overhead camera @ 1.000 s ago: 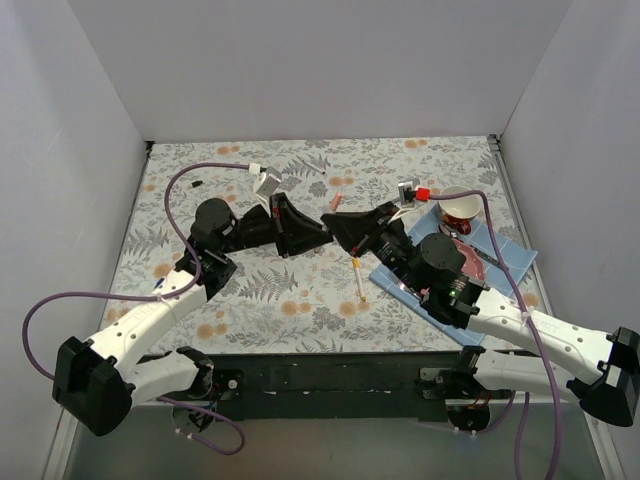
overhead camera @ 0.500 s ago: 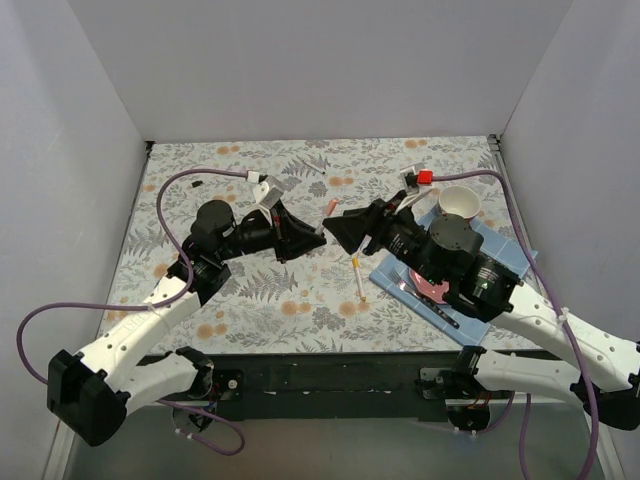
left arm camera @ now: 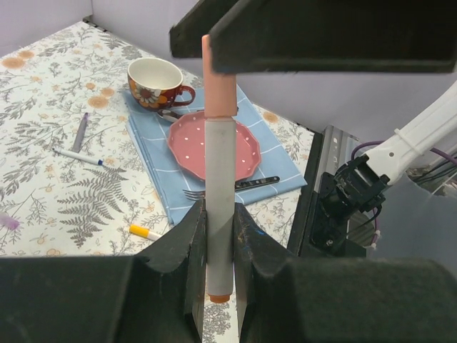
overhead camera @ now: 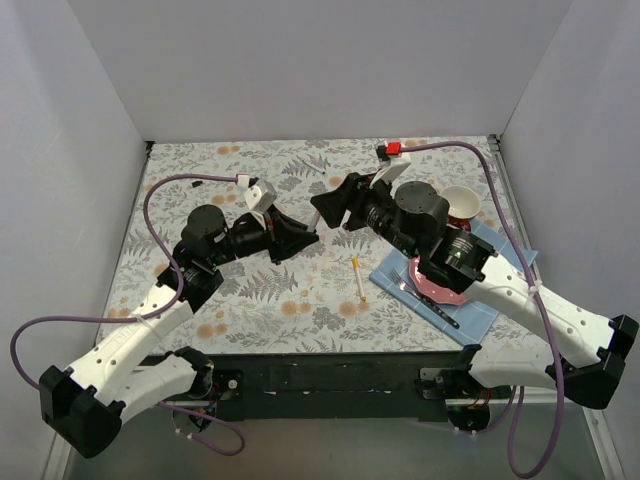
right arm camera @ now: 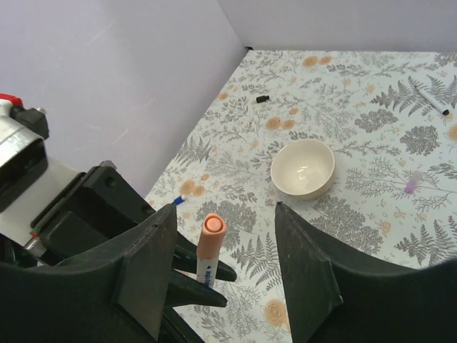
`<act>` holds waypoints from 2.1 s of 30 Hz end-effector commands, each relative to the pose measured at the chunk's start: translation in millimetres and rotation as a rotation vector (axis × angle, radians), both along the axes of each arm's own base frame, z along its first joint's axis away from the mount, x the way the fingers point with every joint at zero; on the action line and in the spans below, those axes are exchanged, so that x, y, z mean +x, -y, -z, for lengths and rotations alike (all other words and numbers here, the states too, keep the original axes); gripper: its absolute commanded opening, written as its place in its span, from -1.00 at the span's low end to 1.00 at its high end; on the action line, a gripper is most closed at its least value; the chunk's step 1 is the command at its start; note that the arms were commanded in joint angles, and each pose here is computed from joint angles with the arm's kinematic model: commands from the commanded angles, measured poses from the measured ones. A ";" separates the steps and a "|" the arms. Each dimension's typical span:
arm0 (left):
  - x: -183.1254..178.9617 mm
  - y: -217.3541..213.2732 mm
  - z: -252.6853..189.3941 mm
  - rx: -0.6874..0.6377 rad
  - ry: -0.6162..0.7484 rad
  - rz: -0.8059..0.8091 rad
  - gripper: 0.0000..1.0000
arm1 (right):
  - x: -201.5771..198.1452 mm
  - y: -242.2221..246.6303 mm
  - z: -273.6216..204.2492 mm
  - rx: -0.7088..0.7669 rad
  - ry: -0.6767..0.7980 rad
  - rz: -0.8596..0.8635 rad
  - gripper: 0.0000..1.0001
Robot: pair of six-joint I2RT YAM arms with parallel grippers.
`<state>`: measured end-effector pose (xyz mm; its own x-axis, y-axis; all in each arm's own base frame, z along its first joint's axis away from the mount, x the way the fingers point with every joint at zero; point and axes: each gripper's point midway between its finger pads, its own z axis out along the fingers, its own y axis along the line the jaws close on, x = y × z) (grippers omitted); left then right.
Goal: Insert the pens into the pen caps
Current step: Push the cap all the way onto the barrel until it clicks
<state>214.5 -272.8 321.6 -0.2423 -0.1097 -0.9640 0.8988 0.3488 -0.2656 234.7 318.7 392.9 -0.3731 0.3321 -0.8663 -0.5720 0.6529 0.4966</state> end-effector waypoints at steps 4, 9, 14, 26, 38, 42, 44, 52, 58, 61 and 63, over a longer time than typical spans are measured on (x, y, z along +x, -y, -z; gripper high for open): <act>0.0 -5.1 -13.6 -0.010 0.054 -0.035 -1.00 | -3.7 -11.5 -26.6 0.085 0.045 -0.066 0.17; 1.8 -5.2 -12.7 -0.007 0.052 -0.042 -1.00 | -4.5 -15.7 -19.7 0.090 0.027 -0.080 -0.02; 1.5 -4.5 -15.1 -0.009 0.057 -0.041 -1.00 | -3.7 -20.9 -11.3 0.080 0.007 -0.090 -0.15; 21.0 -12.8 -31.6 0.005 0.104 -0.156 -1.00 | -13.1 -30.9 28.3 0.031 -0.094 -0.148 -0.97; 47.7 -14.5 -32.8 0.057 0.190 -0.237 -1.00 | -57.5 -62.2 79.1 0.056 -0.252 -0.389 -0.97; 48.0 -17.7 -31.1 0.106 0.237 -0.236 -1.00 | -69.0 -56.3 111.2 -0.017 -0.315 -0.423 -0.97; 46.4 -18.0 -26.8 0.119 0.251 -0.225 -1.00 | -70.2 -51.8 115.5 -0.035 -0.307 -0.426 -0.97; 31.1 -7.5 -37.7 0.060 0.269 -0.133 -1.00 | -91.1 -54.7 114.4 -0.001 -0.222 -0.567 -0.97; 23.6 1.8 -48.7 0.046 0.286 -0.056 -1.00 | -106.5 -56.2 127.2 0.005 -0.231 -0.658 -0.97; 16.7 3.3 -48.2 0.037 0.288 -0.021 -1.00 | -108.3 -51.0 132.4 -0.037 -0.227 -0.659 -0.97; 12.1 4.0 -44.9 0.046 0.282 0.003 -1.00 | -106.6 -44.8 137.5 -0.087 -0.196 -0.647 -0.97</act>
